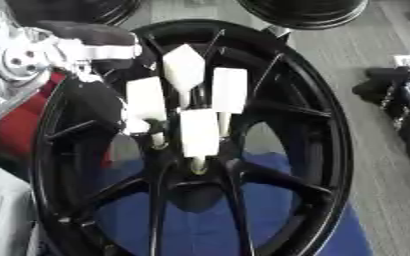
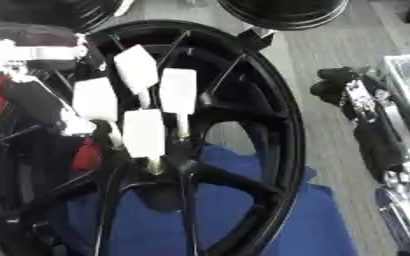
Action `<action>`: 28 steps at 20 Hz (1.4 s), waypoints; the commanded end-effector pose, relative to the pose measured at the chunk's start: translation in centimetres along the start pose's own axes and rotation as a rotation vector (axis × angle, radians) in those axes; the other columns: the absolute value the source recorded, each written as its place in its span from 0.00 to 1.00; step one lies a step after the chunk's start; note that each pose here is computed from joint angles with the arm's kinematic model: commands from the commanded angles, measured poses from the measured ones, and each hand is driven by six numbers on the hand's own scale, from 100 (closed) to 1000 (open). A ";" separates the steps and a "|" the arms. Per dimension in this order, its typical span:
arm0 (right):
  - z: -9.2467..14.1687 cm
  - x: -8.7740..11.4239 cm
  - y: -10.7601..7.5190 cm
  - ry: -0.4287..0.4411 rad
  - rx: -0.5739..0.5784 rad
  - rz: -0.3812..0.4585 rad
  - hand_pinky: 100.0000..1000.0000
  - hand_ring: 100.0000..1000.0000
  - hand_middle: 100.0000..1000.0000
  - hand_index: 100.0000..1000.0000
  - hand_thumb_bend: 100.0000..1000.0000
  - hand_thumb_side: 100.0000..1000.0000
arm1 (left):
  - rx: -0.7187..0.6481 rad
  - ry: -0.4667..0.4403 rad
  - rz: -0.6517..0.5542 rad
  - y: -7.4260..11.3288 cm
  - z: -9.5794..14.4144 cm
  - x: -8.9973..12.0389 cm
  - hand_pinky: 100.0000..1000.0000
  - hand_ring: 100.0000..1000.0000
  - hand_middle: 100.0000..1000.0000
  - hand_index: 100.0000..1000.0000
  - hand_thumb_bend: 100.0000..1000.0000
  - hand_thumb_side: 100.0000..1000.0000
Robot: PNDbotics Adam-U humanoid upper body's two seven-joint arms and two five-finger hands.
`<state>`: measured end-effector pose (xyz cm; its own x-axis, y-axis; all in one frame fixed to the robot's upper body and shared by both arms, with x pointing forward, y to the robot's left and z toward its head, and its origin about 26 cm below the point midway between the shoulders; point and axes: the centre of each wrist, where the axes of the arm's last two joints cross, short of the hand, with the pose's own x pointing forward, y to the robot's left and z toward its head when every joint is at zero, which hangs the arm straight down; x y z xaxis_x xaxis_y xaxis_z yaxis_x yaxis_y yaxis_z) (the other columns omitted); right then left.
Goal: Pull the pin out of the wheel hub.
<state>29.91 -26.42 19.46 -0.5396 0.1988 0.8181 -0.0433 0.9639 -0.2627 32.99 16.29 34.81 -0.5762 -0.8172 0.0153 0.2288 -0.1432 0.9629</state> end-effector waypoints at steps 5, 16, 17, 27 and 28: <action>-0.1 0.7 -0.3 -0.022 -0.001 0.012 0.85 0.74 0.58 0.73 0.00 0.82 | -0.027 0.045 0.019 1.5 1.8 0.6 0.67 0.53 0.39 0.40 0.18 0.22; 0.0 0.6 -0.6 -0.025 -0.008 0.018 0.86 0.74 0.58 0.73 0.00 0.81 | 0.152 -0.007 0.068 4.8 6.9 0.6 0.65 0.50 0.36 0.34 0.15 0.21; 0.1 0.6 -0.7 -0.024 -0.011 0.020 0.86 0.74 0.58 0.73 0.00 0.81 | 0.189 -0.013 0.084 5.1 7.8 0.4 0.64 0.50 0.35 0.34 0.14 0.21; 0.2 0.5 -1.0 -0.026 -0.031 0.024 0.86 0.74 0.58 0.73 0.00 0.80 | 0.486 0.187 0.322 4.2 13.5 -7.2 0.62 0.47 0.32 0.31 0.13 0.21; 0.3 0.5 -1.0 -0.026 -0.033 0.025 0.86 0.74 0.58 0.73 0.00 0.80 | 0.514 0.214 0.347 3.9 14.0 -8.0 0.62 0.47 0.32 0.31 0.12 0.21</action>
<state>29.74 -27.01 19.15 -0.5374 0.2040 0.8183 -0.0146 0.9679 -0.2509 28.68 28.90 40.26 -0.3723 -0.8565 0.3575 0.0276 0.3748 0.9267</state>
